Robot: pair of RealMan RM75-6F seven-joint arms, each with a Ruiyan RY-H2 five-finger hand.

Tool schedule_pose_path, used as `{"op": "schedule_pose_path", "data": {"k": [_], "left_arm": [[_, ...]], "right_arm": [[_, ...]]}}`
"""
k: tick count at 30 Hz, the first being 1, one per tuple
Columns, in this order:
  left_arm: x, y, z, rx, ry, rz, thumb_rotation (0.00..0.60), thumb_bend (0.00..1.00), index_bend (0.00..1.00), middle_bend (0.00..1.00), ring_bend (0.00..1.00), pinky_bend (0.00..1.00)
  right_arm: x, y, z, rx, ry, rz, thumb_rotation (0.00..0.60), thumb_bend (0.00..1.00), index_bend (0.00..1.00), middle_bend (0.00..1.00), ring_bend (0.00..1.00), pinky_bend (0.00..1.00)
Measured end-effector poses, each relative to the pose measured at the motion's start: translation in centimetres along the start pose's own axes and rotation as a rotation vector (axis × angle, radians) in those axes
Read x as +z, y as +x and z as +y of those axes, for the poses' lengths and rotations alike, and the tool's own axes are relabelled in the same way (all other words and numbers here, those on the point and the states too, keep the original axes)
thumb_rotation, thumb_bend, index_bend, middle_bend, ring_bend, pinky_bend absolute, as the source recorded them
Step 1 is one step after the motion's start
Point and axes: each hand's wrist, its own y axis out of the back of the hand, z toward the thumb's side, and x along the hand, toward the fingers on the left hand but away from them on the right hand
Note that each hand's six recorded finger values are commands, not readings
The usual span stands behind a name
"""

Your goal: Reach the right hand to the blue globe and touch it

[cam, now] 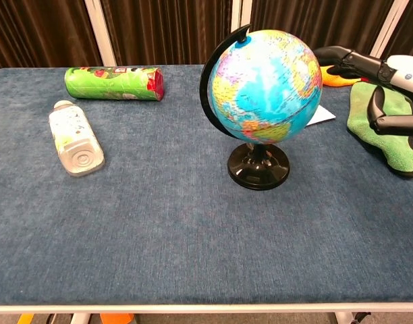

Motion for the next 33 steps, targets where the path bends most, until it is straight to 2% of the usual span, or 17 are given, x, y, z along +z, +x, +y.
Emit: {"op": "schedule_pose_path", "data": {"k": [9,13,16,22,28,33], "left_arm": [[-0.3,-0.1,0.0,-0.001,0.000,0.005,0.600,0.00,0.06,0.05,0.00,0.08],[-0.4,-0.1,-0.2,-0.006,0.001,0.011,0.600,0.00,0.06,0.05,0.00,0.08],[-0.4,-0.1,-0.2,-0.007,0.001,0.010,0.600,0.00,0.06,0.05,0.00,0.08],[-0.2,-0.1,-0.2,-0.005,0.002,0.005,0.600,0.00,0.06,0.05,0.00,0.08],[0.0,-0.1,-0.3,-0.006,0.004,-0.002,0.600,0.00,0.06,0.05,0.00,0.08],[0.0,-0.1,-0.2,-0.007,0.006,-0.002,0.600,0.00,0.06,0.05,0.00,0.08]], "right_arm": [[-1.1,-3.2,0.8,0.029,-0.003,-0.040,0.393,1.00,0.00,0.00,0.00,0.00],[-1.6,-4.2,1.9,0.010,0.003,-0.055,0.392,1.00,0.00,0.00,0.00,0.00],[-1.7,-3.6,2.5,-0.018,0.014,-0.054,0.392,1.00,0.00,0.00,0.00,0.00],[-1.4,-0.3,2.9,-0.067,0.039,-0.036,0.393,1.00,0.00,0.00,0.00,0.00],[-0.4,3.8,1.4,-0.044,0.041,-0.011,0.394,1.00,0.00,0.00,0.00,0.00],[0.0,4.2,0.7,-0.029,0.035,-0.002,0.393,1.00,0.00,0.00,0.00,0.00]]}}
